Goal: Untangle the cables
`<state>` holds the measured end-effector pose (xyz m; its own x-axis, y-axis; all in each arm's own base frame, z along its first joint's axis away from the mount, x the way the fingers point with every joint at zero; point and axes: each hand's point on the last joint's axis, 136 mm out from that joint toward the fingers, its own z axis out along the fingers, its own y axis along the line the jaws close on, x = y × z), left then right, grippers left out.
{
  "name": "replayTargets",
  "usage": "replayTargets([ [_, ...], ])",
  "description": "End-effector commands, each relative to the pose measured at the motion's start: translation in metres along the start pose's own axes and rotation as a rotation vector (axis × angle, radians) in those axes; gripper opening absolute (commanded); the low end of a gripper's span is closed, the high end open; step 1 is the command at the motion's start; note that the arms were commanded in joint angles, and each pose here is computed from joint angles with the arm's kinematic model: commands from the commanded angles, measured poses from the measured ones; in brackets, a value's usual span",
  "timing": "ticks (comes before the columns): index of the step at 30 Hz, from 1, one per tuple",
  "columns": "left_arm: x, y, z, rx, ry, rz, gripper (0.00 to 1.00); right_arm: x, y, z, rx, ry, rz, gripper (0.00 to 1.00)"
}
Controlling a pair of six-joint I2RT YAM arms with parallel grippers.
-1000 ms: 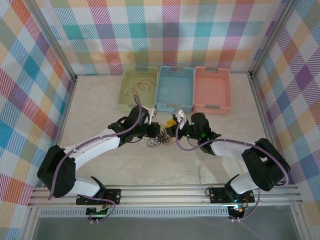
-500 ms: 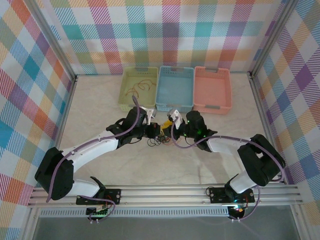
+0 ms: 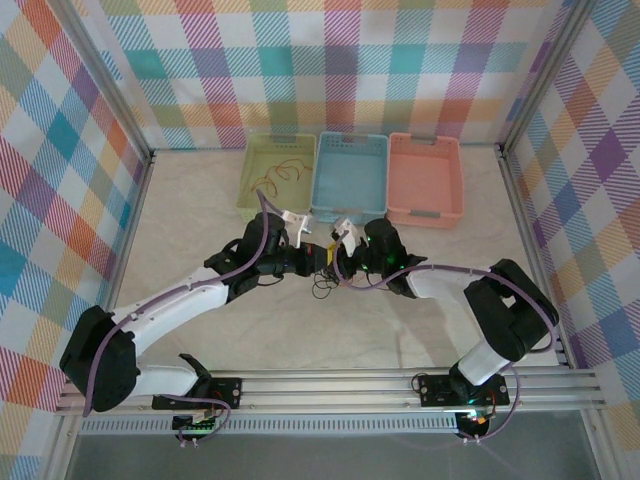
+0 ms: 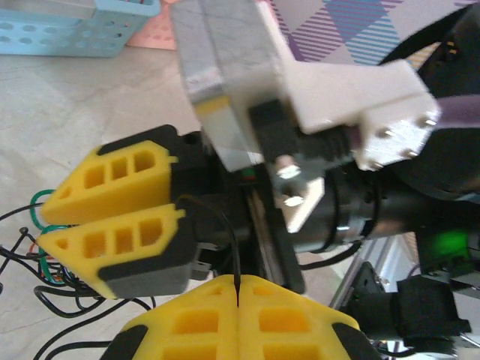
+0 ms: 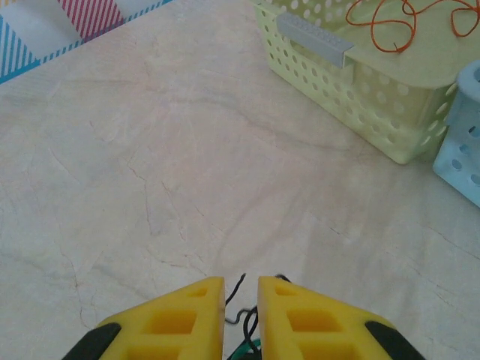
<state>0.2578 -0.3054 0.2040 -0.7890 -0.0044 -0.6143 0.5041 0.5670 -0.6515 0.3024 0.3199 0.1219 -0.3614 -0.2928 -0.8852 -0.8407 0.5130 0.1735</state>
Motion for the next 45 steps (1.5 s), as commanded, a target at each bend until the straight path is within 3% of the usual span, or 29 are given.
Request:
replayTargets([
  [1,-0.008,-0.023,-0.012,0.097,-0.036,0.012,0.0,0.0,-0.002,0.004,0.012,0.027,-0.003,0.21],
  [9,-0.027,-0.06,-0.058,0.161,-0.141,0.052,0.0,0.005,-0.011,0.007,0.052,0.068,0.006,0.2],
  [17,-0.034,-0.073,-0.087,0.169,-0.224,0.095,0.0,0.011,-0.017,0.009,0.085,0.098,0.014,0.2],
  [33,-0.053,-0.067,-0.153,0.064,-0.513,0.155,0.0,0.027,-0.05,0.008,0.248,0.193,0.069,0.2],
  [45,-0.052,-0.063,-0.167,0.037,-0.562,0.158,0.0,0.027,-0.056,0.005,0.272,0.195,0.088,0.23],
])
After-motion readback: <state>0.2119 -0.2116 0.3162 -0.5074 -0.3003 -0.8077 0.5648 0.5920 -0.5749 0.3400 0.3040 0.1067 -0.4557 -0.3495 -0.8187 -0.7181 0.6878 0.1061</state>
